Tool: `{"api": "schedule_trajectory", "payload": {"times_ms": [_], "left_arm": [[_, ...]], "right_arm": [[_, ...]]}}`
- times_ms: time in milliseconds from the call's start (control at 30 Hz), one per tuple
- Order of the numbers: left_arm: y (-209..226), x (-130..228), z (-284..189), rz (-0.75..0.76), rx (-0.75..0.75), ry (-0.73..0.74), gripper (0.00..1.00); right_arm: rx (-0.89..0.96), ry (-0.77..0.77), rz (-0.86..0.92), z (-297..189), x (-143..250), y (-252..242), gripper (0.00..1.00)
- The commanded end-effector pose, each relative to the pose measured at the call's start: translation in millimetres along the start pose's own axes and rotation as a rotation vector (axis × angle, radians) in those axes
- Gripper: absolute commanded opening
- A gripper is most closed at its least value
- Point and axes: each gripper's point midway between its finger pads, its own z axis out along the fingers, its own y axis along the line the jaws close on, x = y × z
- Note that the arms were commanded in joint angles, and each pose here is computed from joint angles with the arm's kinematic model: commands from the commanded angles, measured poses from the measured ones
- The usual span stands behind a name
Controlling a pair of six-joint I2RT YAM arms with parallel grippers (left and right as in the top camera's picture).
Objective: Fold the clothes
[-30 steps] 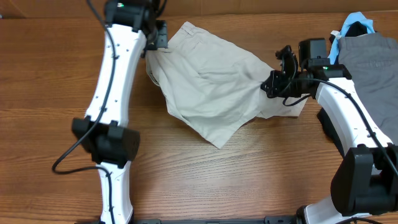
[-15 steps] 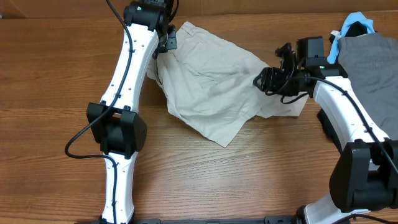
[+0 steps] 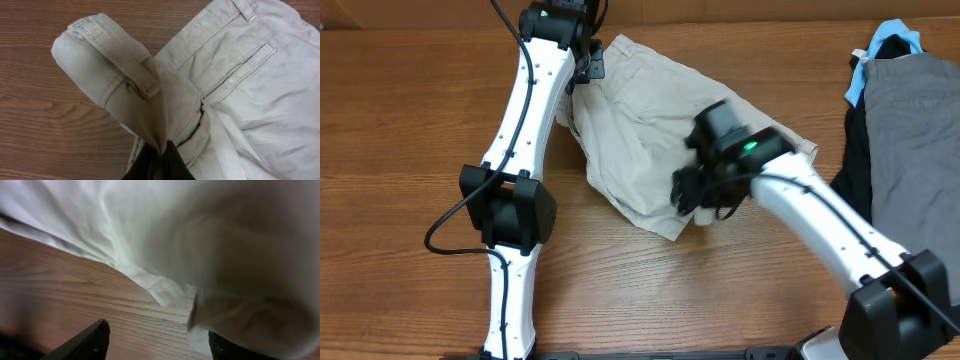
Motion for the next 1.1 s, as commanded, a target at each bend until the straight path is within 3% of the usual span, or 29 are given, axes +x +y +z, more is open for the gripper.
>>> {"api": "schedule_trajectory", "payload": {"times_ms": [0,333,600,800,1067], "left_arm": [[-5,1,3,-0.023,0.007,0.000,0.04],[-5,0,3,-0.023,0.009,-0.002,0.04],[-5,0,3,-0.023,0.007,-0.001,0.04],[-5,-1,3,-0.024,0.009,-0.005,0.04],[-5,-1,3,-0.023,0.009,-0.005,0.04]], "right_arm": [[0.152,-0.057,0.116,5,3,-22,0.67],[0.190,-0.155,0.187,-15,-35,-78,0.69],[0.098,-0.186,0.050,-56,-38,-31,0.71],[0.074,-0.103,-0.065,-30,0,17,0.72],[0.053,-0.101,-0.053,24,22,22,0.65]]}}
